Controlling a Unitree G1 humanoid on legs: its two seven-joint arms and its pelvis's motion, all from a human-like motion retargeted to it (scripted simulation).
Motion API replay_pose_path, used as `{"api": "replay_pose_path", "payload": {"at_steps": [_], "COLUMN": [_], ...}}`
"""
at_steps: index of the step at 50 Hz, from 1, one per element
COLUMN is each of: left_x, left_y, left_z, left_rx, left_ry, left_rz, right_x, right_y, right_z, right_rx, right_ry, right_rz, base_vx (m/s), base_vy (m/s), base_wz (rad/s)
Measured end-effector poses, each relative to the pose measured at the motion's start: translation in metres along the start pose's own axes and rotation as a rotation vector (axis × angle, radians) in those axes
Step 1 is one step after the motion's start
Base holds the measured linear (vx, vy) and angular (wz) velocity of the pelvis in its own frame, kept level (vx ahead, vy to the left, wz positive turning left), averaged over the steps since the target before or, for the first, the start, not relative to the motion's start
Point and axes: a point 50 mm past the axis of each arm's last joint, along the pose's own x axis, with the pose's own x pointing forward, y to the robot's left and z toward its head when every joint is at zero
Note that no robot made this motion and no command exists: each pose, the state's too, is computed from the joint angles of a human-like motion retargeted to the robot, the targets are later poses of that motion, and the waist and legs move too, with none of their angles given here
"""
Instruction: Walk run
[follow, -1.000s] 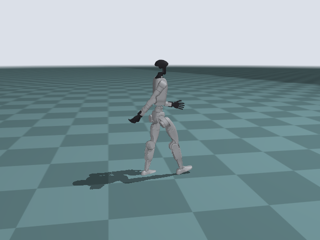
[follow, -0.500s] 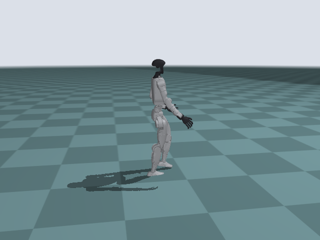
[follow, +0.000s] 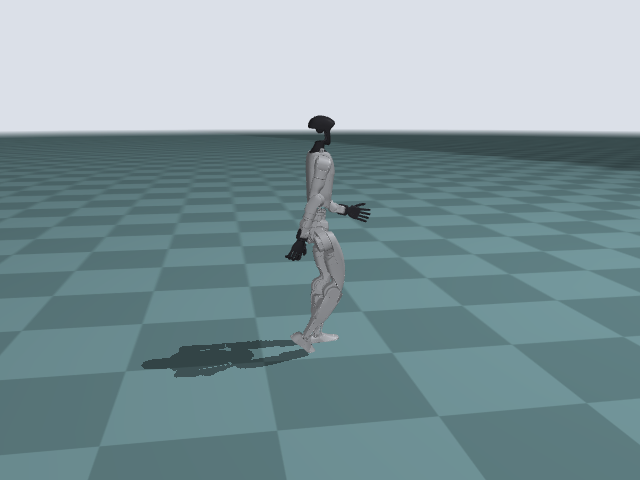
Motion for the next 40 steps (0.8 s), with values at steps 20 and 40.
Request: {"api": "replay_pose_path", "payload": {"at_steps": [20,40], "left_x": [-0.034,-0.06], "left_y": [0.014,0.014], "left_z": [-0.023,-0.042], "left_rx": [-0.075,-0.068], "left_ry": [0.054,0.146], "left_rz": [0.063,0.145], "right_x": [-0.003,-0.271], "right_y": [0.026,-0.249], "right_z": [-0.057,0.266], "right_rx": [0.135,0.037], "right_ry": [0.176,-1.177], "right_rz": [0.08,-0.951], "base_vx": [1.09,0.89], "base_vy": [-0.44,-0.24], "base_wz": [0.44,-0.17]}}
